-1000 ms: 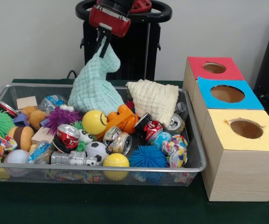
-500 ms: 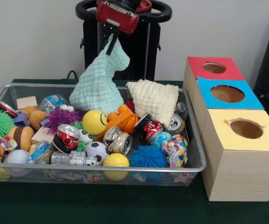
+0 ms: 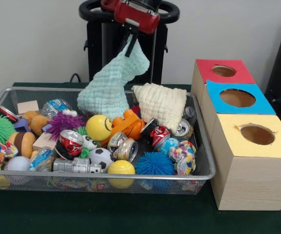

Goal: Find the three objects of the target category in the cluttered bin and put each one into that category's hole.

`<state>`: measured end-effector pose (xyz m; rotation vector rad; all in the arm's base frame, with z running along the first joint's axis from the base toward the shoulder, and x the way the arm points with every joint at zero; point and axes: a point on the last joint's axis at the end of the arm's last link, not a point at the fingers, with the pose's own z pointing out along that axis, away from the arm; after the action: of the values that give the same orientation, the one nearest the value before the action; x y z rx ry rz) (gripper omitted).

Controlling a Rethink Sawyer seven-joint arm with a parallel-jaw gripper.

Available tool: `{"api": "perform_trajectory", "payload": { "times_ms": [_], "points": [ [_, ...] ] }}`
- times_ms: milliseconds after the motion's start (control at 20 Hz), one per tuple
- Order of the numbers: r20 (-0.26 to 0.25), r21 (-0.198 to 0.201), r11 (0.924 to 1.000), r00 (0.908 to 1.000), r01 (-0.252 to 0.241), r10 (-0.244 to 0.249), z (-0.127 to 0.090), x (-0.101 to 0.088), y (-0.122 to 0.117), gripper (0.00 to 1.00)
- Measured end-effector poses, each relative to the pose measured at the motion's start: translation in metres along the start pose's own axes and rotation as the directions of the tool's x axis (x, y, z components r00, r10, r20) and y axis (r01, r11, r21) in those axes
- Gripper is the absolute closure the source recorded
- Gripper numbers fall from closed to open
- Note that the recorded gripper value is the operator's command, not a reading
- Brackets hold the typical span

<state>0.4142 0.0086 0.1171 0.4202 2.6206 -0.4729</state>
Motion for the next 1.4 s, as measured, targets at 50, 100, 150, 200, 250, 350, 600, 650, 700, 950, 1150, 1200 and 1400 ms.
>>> {"api": "perform_trajectory", "payload": {
  "times_ms": [50, 100, 150, 200, 250, 350, 600, 650, 700, 950, 1150, 1200, 1400],
  "points": [
    [-0.002, 0.000, 1.0000, 1.0000, 0.000, 0.000, 0.001, 0.000, 0.001, 1.00],
    [-0.005, -0.002, 1.0000, 1.0000, 0.001, -0.001, 0.002, 0.001, 0.002, 1.00],
    [-0.012, -0.006, 1.0000, 0.9999, 0.005, -0.005, 0.005, 0.003, 0.005, 1.00],
    [-0.017, -0.008, 0.9999, 0.9998, 0.009, -0.009, 0.007, 0.005, 0.007, 1.00],
    [-0.021, -0.009, 0.9999, 0.9997, 0.011, -0.011, 0.008, 0.006, 0.008, 1.00],
    [-0.029, -0.010, 0.9998, 0.9995, 0.014, -0.014, 0.011, 0.008, 0.010, 1.00],
    [-0.076, 0.000, 0.9998, 0.9969, 0.020, -0.020, 0.026, 0.024, 0.017, 1.00],
    [-0.081, 0.002, 0.9998, 0.9965, 0.020, -0.020, 0.028, 0.025, 0.017, 1.00],
    [-0.088, 0.005, 0.9998, 0.9960, 0.020, -0.019, 0.030, 0.027, 0.018, 1.00],
    [-0.124, 0.017, 0.9995, 0.9919, 0.028, -0.025, 0.040, 0.041, 0.019, 1.00],
    [-0.137, 0.020, 0.9992, 0.9901, 0.034, -0.031, 0.043, 0.046, 0.019, 1.00],
    [-0.138, 0.020, 0.9992, 0.9899, 0.035, -0.032, 0.043, 0.047, 0.019, 1.00],
    [-0.141, 0.020, 0.9990, 0.9893, 0.040, -0.037, 0.043, 0.049, 0.020, 1.00]
  ]
}}
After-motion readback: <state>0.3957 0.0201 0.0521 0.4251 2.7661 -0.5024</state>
